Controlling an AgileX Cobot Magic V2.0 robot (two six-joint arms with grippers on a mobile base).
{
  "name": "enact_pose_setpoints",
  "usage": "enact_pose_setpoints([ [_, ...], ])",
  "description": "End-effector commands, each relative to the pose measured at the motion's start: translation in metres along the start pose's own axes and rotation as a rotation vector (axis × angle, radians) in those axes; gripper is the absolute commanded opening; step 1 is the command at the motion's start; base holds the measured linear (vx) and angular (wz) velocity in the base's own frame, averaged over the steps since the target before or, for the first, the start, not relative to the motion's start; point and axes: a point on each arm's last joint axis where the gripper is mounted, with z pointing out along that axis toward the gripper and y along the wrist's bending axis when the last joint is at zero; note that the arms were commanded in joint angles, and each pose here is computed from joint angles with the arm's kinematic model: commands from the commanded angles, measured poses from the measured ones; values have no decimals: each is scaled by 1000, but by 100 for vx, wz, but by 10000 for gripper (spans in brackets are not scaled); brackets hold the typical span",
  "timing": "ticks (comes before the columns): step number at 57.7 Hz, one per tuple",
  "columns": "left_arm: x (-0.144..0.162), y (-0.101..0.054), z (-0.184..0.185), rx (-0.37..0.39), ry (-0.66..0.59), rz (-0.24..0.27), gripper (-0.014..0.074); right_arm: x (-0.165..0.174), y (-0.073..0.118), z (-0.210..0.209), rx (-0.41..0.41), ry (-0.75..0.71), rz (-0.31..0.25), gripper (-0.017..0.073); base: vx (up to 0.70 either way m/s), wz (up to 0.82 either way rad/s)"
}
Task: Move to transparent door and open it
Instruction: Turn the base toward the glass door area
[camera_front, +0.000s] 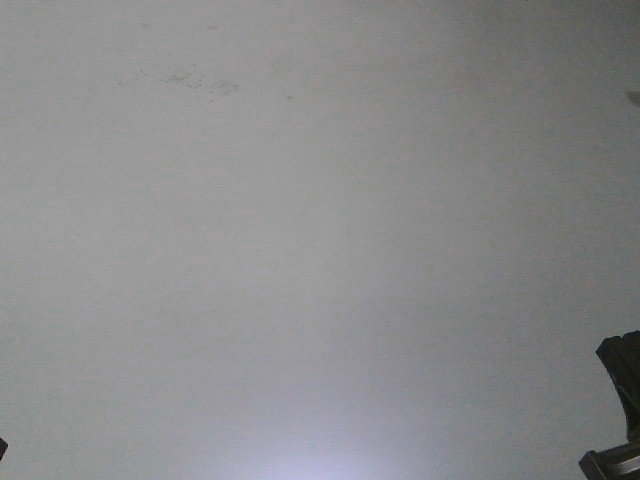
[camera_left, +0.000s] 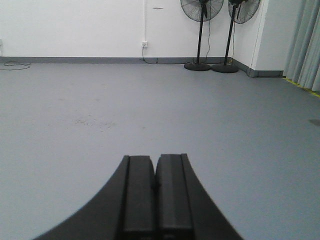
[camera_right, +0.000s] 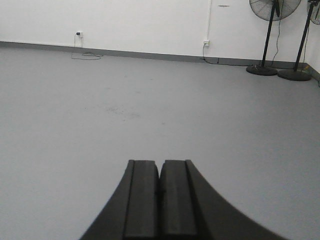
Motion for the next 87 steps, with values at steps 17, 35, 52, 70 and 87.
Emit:
enact_pose_setpoints([
  [17,2,0,1,12,-70,-14,-3,-4,0,0,6,-83,-1,-1,0,0],
  [35,2,0,1,12,-70,-14,-3,-4,0,0,6,-83,-1,-1,0,0],
  [52,2,0,1,12,-70,-14,-3,-3,0,0,5,-81,-1,-1,1,0],
  [70,2,0,1,12,-70,-14,-3,-3,0,0,5,-81,-1,-1,7,2],
  [87,2,0,1,12,-70,-14,-3,-3,0,0,5,-81,-1,-1,22,5],
])
